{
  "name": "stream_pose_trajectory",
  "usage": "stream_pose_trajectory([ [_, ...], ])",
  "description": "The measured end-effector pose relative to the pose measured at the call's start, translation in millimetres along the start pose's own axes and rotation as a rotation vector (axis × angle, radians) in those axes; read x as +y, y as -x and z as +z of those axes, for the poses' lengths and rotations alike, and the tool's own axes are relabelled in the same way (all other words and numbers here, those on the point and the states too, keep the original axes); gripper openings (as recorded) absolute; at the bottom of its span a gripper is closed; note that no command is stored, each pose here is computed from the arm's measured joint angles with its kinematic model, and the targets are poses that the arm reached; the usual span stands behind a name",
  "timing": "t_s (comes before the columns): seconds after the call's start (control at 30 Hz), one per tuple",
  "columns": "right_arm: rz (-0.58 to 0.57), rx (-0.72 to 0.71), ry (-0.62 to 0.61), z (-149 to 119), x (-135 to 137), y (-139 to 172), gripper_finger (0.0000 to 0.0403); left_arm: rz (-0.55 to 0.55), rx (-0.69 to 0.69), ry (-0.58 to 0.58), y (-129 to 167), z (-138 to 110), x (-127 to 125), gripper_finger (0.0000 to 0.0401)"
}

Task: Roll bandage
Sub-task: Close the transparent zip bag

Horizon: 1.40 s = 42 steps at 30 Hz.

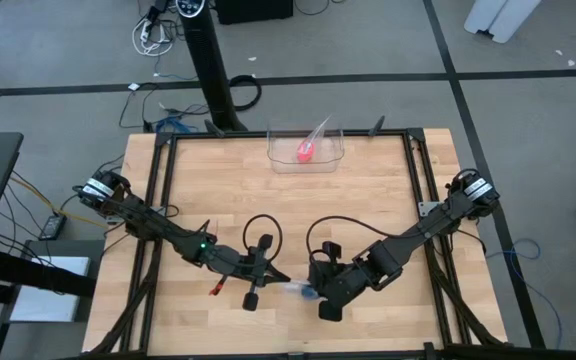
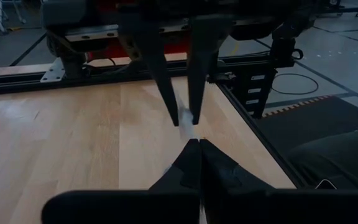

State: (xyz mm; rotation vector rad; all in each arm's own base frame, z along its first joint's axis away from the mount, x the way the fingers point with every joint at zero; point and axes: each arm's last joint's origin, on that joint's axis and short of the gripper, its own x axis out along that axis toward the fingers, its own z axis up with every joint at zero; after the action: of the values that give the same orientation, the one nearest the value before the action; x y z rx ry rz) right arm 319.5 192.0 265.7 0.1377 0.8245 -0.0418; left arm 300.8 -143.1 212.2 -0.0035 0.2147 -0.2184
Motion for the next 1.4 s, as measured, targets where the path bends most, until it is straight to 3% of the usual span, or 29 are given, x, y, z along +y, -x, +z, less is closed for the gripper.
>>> stream_pose_trajectory([
  [0.1,-0.010,0.000,0.014,-1.0,0.4,0.4,0.0021,0.000,0.001,0.002,0.0,-0.1,0.0,0.0001],
  [0.17,-0.010,-0.001,0.026,-1.5,1.1,0.7,0.0014,0.003,0.005,0.002,0.0,-0.5,0.1,0.0001],
  [0.33,-0.031,0.019,0.017,-4.7,0.9,1.6,0.0030,0.041,0.028,-0.002,0.1,-3.0,1.4,0.0000],
  [0.93,-0.063,0.117,0.033,-19.9,4.2,7.3,0.0018,0.022,0.019,0.031,0.6,-2.3,-1.5,0.0005],
  [1.07,-0.063,0.116,0.037,-19.7,4.0,7.1,0.0020,0.010,0.014,0.058,-1.9,5.6,-3.1,0.0044],
  [1.4,-0.043,0.089,0.064,-16.9,6.0,6.7,0.0020,0.037,0.093,0.091,-7.8,18.9,-2.6,0.0196],
])
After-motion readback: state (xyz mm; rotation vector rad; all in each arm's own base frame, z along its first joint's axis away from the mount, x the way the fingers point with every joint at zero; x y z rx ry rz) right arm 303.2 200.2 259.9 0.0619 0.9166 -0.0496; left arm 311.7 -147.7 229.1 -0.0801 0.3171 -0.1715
